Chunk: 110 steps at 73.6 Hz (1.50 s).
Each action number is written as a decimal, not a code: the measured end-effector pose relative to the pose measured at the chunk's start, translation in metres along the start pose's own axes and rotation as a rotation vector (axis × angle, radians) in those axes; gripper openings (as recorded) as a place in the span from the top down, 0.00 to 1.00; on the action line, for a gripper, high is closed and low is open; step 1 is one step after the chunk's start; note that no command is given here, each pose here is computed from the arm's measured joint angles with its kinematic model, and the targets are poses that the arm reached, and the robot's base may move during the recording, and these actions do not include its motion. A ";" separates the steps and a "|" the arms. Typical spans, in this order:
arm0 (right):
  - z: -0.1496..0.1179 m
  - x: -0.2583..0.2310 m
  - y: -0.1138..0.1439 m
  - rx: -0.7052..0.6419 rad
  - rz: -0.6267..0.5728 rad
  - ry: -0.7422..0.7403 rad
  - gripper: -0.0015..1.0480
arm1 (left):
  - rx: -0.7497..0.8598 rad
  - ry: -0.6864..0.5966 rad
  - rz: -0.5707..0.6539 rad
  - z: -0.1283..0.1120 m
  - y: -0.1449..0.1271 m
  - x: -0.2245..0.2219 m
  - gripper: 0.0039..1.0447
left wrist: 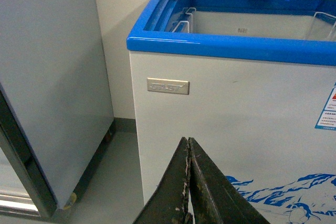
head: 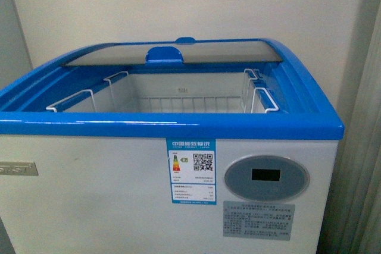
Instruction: Put drink in fridge
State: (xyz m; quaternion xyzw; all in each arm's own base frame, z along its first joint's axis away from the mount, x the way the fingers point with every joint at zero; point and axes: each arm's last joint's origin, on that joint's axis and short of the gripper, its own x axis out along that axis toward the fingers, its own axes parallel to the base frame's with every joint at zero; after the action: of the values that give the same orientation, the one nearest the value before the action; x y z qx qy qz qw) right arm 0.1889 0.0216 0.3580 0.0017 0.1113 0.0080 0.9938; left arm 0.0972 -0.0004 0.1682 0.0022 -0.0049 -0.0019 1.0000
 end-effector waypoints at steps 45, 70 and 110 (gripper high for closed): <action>-0.151 -0.041 -0.021 0.000 -0.013 -0.230 0.97 | 0.000 0.000 0.000 0.000 0.000 0.000 0.98; -0.180 -0.040 -0.021 0.000 -0.013 -0.216 0.97 | 0.000 0.000 0.000 0.000 0.000 0.000 0.98; -0.199 -0.048 -0.021 -0.001 -0.013 -0.216 0.84 | -0.002 0.000 0.000 0.000 0.000 0.000 0.89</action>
State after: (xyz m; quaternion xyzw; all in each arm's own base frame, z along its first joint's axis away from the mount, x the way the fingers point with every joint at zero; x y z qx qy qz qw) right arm 0.0980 0.0002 0.1740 0.0014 0.0033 0.0013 1.0000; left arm 0.0971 -0.0003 0.1681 0.0012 -0.0049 -0.0017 1.0000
